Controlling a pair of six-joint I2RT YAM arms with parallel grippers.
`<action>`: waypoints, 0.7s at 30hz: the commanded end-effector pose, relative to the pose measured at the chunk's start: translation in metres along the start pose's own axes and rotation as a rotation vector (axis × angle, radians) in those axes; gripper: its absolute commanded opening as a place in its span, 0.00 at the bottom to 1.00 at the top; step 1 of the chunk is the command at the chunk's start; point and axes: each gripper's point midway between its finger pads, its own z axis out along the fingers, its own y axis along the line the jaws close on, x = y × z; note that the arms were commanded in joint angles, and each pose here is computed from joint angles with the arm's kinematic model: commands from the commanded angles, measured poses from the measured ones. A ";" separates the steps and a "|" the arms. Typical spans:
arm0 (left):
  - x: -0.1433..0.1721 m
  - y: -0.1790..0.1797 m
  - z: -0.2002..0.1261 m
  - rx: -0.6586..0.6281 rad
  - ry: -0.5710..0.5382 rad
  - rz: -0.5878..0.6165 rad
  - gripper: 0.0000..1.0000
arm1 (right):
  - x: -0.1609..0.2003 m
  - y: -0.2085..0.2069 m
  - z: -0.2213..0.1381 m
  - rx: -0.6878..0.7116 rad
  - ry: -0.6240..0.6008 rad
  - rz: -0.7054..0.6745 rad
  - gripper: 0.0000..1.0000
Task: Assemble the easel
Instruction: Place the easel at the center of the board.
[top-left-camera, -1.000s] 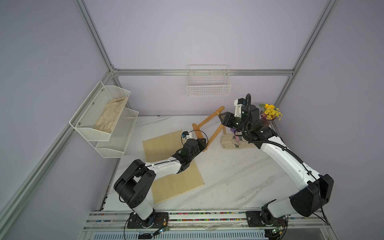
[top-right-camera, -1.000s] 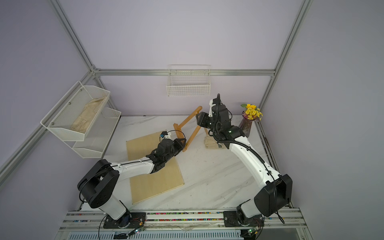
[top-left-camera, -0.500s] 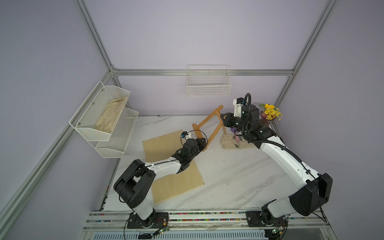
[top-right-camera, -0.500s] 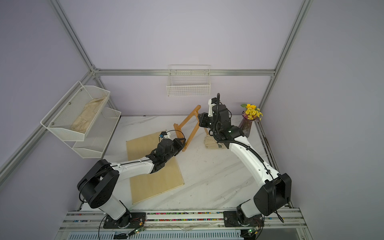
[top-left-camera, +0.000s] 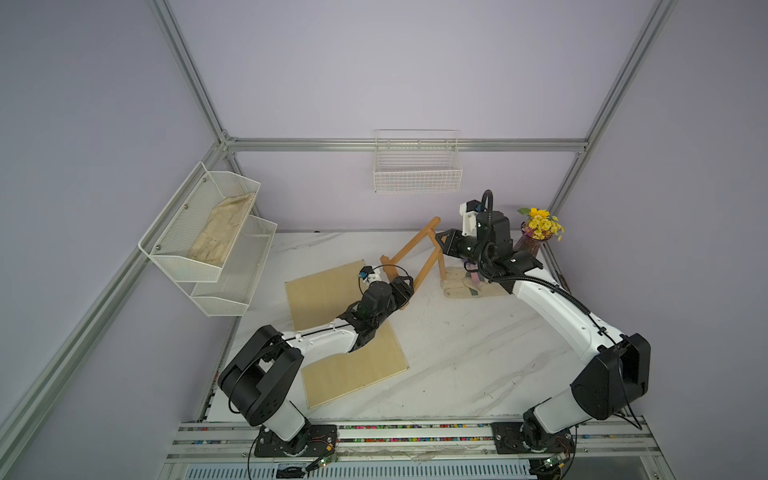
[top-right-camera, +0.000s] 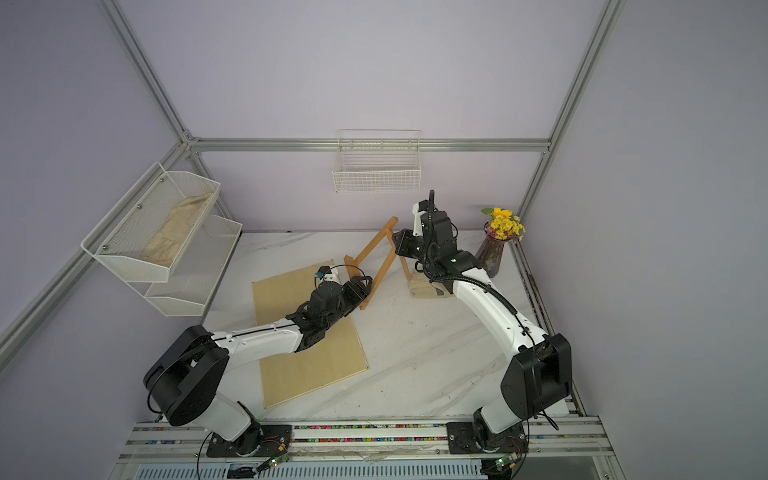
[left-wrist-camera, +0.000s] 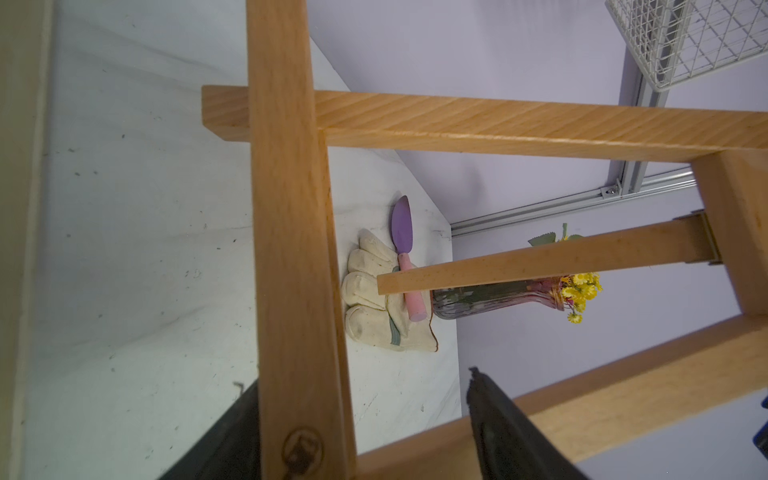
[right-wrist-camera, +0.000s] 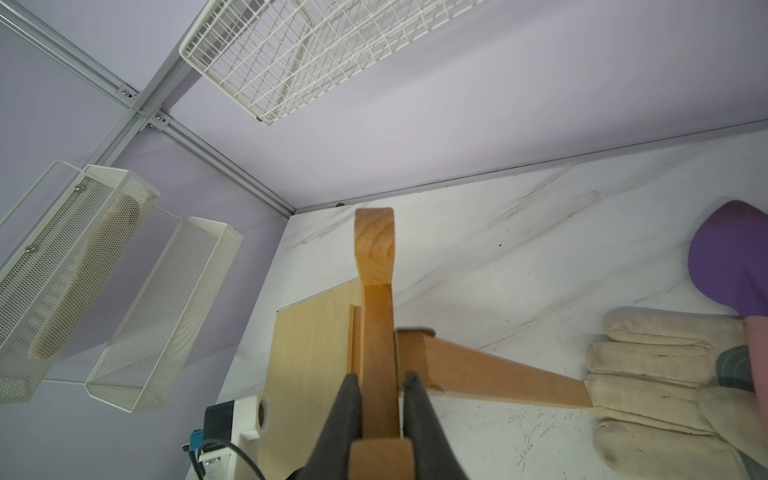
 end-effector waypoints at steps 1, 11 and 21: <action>-0.007 0.009 -0.019 -0.047 -0.027 0.063 0.90 | -0.019 0.013 0.003 -0.085 -0.066 -0.013 0.00; -0.029 0.015 -0.055 -0.150 -0.064 0.237 1.00 | 0.000 0.004 0.032 -0.135 -0.024 -0.077 0.00; -0.038 0.017 -0.067 -0.189 -0.078 0.334 1.00 | 0.016 -0.005 0.058 -0.161 0.017 -0.144 0.00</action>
